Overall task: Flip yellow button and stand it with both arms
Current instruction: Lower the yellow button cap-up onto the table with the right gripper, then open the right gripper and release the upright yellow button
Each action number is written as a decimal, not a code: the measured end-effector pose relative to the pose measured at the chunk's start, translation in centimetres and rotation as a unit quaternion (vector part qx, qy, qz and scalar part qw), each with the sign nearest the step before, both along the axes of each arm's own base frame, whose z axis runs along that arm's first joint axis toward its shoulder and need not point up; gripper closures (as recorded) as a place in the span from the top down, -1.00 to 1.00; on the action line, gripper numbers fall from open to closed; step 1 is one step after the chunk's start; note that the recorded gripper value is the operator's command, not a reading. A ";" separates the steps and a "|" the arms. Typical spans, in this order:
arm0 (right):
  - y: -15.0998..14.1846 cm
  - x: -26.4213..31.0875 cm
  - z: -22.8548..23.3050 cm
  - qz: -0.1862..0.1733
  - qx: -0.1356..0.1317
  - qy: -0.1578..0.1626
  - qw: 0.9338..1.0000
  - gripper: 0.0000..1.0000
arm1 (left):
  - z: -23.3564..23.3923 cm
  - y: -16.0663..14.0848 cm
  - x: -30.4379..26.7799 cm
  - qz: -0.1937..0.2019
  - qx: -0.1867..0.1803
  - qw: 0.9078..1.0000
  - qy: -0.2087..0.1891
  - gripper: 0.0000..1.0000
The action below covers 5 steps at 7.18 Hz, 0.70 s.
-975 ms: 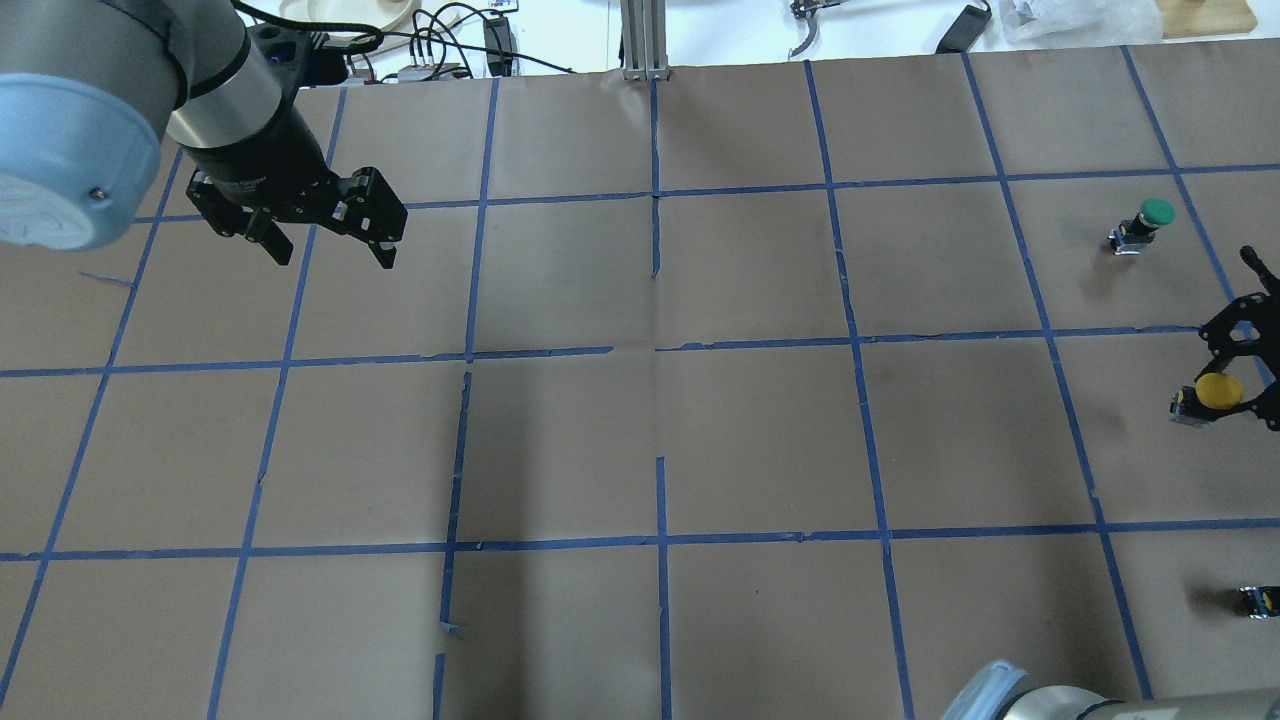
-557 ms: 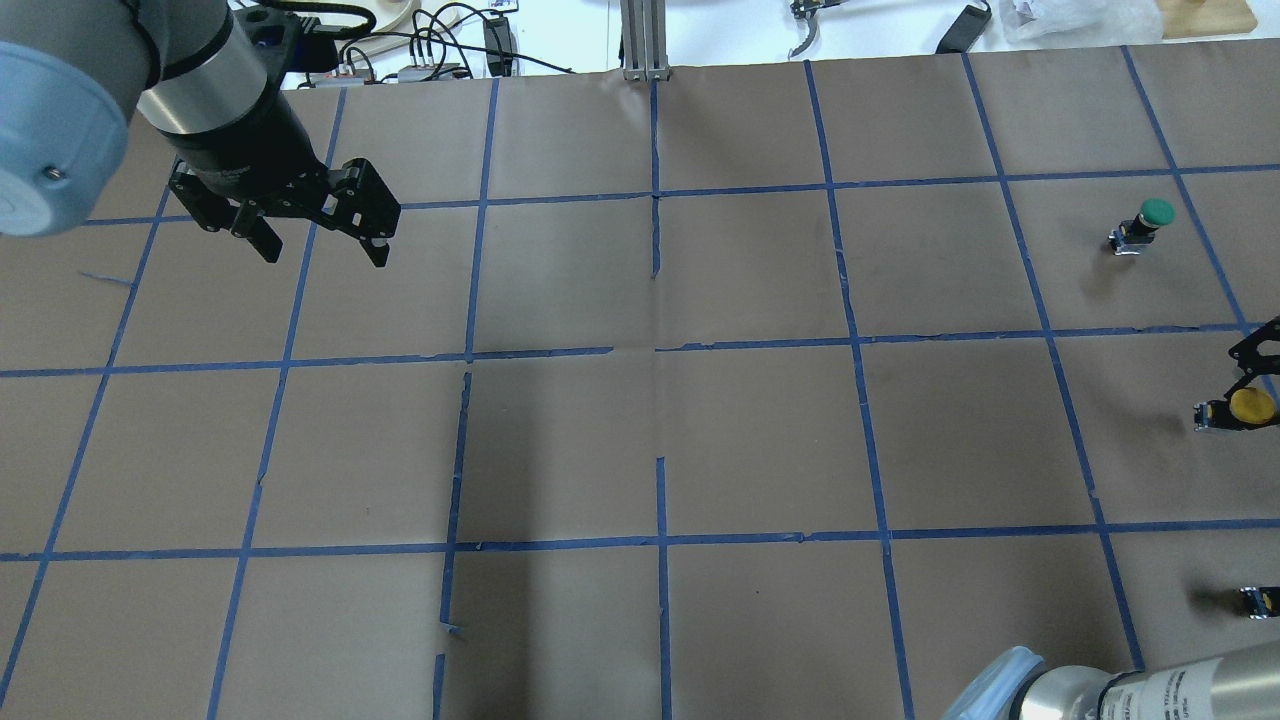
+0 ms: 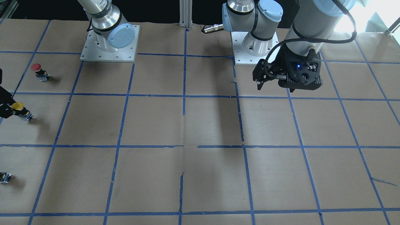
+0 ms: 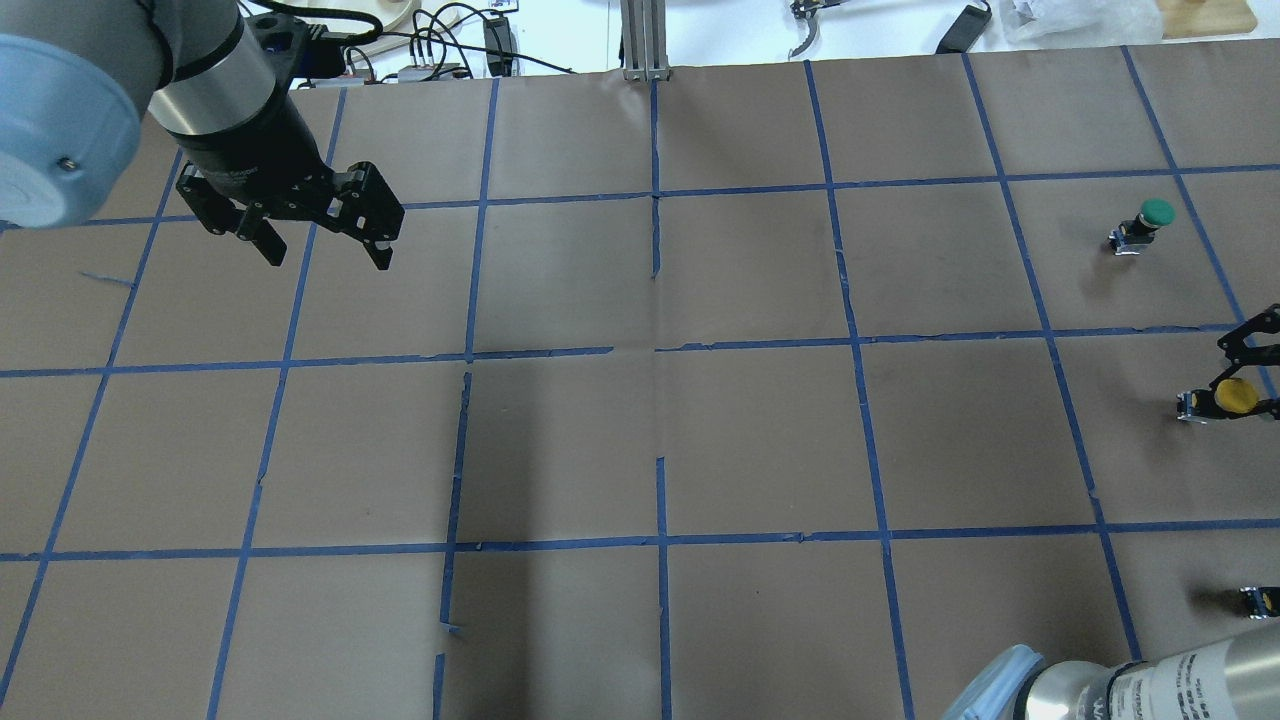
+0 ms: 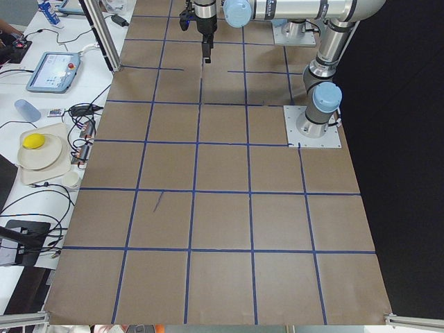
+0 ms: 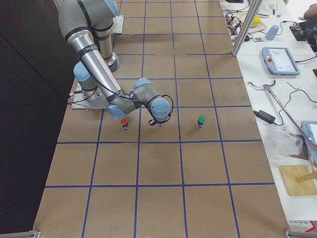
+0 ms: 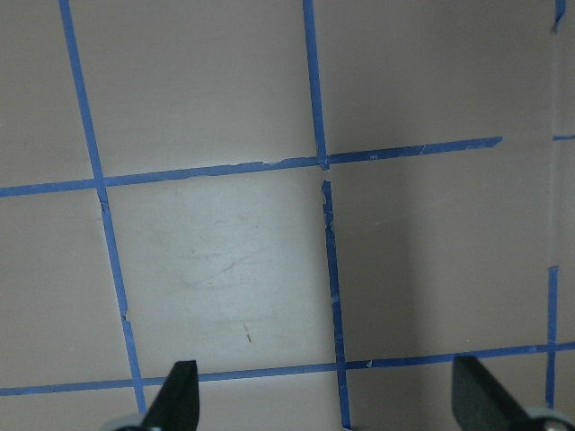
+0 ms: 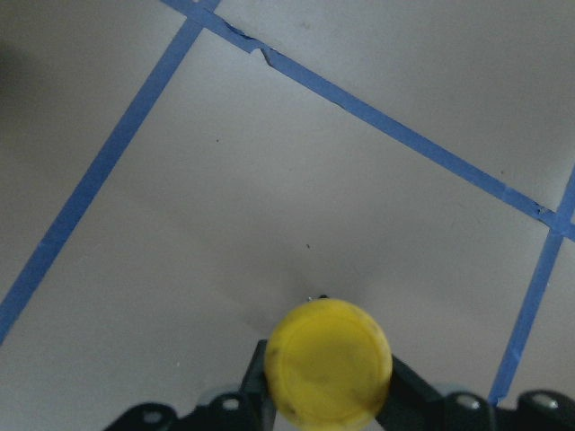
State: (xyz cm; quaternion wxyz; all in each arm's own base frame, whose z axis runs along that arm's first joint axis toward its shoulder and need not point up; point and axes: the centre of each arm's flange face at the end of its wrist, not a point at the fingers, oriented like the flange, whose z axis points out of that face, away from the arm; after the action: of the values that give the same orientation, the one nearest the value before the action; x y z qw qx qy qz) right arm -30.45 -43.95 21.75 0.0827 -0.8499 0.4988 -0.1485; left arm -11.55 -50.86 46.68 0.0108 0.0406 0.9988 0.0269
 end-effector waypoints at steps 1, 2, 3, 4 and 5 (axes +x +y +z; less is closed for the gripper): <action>0.0 0.0 -0.5 -0.003 0.003 -0.003 1.000 1.00 | -0.2 -0.1 0.1 0.001 0.000 1.000 0.000 0.99; -0.1 -0.1 -0.6 -0.008 0.004 -0.003 1.000 0.99 | 0.0 -0.2 0.2 0.001 -0.001 1.000 -0.001 0.99; -0.1 -0.2 -0.4 -0.020 0.007 0.001 1.000 0.99 | 0.0 -0.3 0.3 0.001 -0.002 1.000 -0.004 0.99; -0.3 -0.5 0.7 -0.039 0.008 0.009 0.999 0.99 | 0.0 -0.4 0.4 0.001 -0.002 1.000 -0.008 0.99; -0.4 -0.5 2.2 -0.064 0.011 0.015 0.998 0.99 | 0.0 -0.4 0.4 0.001 -0.002 1.000 -0.010 0.99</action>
State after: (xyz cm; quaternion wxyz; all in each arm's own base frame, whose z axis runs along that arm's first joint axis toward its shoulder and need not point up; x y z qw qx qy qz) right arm -31.00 -44.31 23.97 0.0748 -0.8172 0.5552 -0.1353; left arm -11.12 -51.23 46.68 0.0211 0.0390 0.9987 0.0251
